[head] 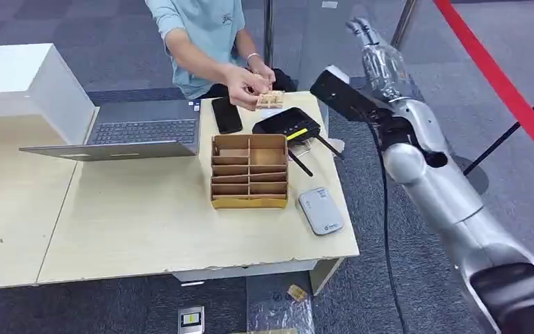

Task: Pass the card to the sensor for recognition and then transmit it.

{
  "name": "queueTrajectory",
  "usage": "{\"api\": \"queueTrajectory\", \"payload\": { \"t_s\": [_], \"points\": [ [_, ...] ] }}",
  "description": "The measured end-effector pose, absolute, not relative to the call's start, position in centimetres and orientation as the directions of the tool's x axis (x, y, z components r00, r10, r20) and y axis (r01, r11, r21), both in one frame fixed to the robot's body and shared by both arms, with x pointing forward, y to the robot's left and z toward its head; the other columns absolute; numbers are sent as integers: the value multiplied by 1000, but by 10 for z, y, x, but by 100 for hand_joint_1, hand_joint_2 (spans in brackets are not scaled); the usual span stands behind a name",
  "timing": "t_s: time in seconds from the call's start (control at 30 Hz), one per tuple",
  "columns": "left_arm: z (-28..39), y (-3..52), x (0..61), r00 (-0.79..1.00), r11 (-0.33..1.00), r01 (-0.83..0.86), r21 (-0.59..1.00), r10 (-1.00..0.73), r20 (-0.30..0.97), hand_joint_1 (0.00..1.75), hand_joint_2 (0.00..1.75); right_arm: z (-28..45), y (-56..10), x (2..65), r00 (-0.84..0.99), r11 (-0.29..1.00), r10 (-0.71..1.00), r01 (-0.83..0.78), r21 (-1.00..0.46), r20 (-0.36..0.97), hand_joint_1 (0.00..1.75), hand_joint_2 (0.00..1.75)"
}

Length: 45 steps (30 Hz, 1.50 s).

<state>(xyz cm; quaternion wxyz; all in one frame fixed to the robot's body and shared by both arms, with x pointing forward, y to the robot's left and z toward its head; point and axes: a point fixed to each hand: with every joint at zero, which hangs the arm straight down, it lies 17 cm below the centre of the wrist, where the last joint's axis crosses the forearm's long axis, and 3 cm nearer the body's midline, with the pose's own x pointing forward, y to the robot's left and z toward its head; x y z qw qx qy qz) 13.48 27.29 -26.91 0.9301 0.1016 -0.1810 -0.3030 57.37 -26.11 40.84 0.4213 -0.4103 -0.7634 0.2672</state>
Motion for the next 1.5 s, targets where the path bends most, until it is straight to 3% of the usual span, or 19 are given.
{"api": "queueTrajectory", "payload": {
  "t_s": [0.43,0.93,0.97,1.0,1.03,1.07,1.1,1.2,1.5],
  "points": [
    [-268,270,140,720,764,571,300,-642,265,0,175,313,-128,603,-366,454,853,164,-876,373,9,175],
    [-270,270,130,719,760,582,290,-647,253,0,175,280,-96,603,-369,407,861,89,-909,349,9,175],
    [-270,270,130,719,760,582,290,-647,253,0,175,278,-95,603,-369,404,862,86,-911,348,23,175],
    [-270,270,130,719,760,582,290,-647,253,0,175,277,-95,603,-368,402,863,85,-912,346,47,175],
    [-270,270,130,719,760,582,290,-647,253,0,175,276,-94,603,-367,400,864,83,-913,345,143,175],
    [-270,270,130,719,760,582,290,-647,253,0,175,275,-94,603,-367,398,864,81,-914,343,164,175],
    [-270,270,130,719,759,582,290,-648,253,0,175,274,-94,603,-369,396,864,80,-915,342,175,175],
    [-271,270,129,717,757,585,290,-650,253,0,175,273,-93,602,-373,396,863,83,-915,340,168,175],
    [-270,269,130,712,754,588,293,-655,255,0,175,279,-94,603,-376,402,862,100,-910,340,175,175]
  ]
}}
